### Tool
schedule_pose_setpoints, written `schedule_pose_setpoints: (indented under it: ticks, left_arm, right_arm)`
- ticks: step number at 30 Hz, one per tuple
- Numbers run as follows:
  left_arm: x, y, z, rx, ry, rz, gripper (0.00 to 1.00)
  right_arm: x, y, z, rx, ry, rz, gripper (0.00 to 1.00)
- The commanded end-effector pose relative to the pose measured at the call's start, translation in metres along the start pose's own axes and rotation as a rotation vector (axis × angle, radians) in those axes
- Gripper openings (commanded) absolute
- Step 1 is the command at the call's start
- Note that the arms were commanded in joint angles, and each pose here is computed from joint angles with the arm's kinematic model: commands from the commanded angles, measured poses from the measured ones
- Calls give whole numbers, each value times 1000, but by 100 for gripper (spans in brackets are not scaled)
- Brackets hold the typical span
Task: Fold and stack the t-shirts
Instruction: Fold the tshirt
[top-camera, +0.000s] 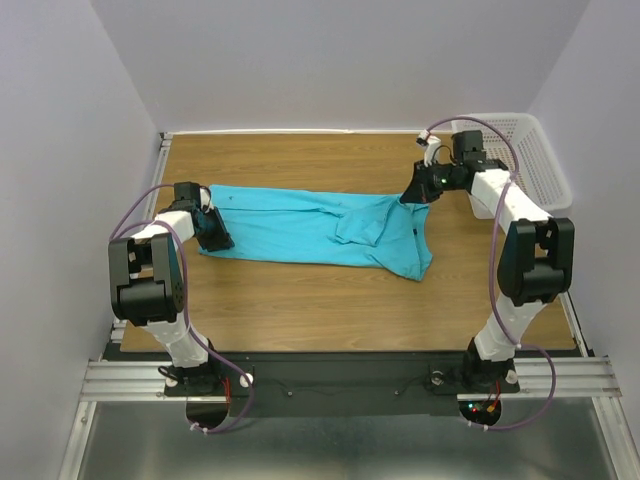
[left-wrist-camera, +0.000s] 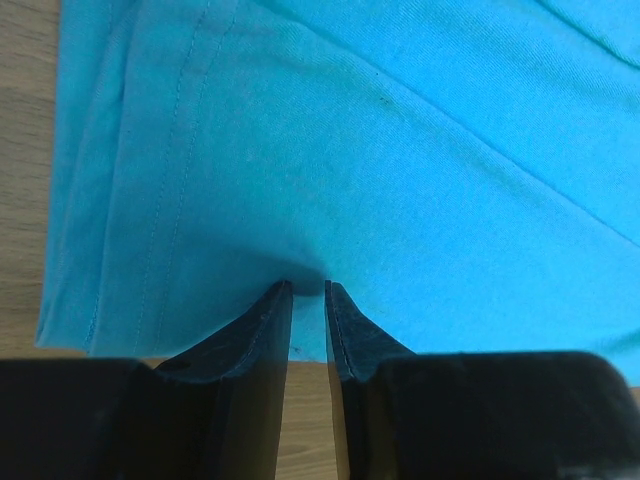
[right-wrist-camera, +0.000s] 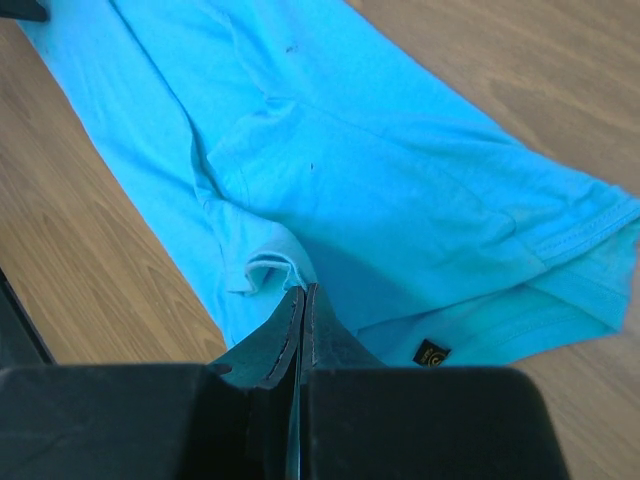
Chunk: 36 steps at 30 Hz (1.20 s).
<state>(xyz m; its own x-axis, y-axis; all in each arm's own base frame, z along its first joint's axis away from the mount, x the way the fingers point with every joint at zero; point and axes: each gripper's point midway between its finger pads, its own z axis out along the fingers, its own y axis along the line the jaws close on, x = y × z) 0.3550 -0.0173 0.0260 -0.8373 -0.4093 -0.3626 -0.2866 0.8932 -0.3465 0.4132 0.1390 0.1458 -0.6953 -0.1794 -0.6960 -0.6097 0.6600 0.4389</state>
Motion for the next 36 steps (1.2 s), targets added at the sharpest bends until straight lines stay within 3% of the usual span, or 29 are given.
schedule_pose_setpoints:
  ticks: [1, 23, 36]
  left_arm:
    - [10, 8, 5, -22, 22, 12, 31]
    - [18, 12, 14, -26, 51, 13, 31]
    - [19, 12, 15, -20, 57, 13, 31]
  right_arm:
    - [-25, 5, 6, 11, -32, -59, 0]
    - [-43, 2, 30, 42, -20, -77, 1]
    - [-32, -7, 39, 68, 11, -67, 1]
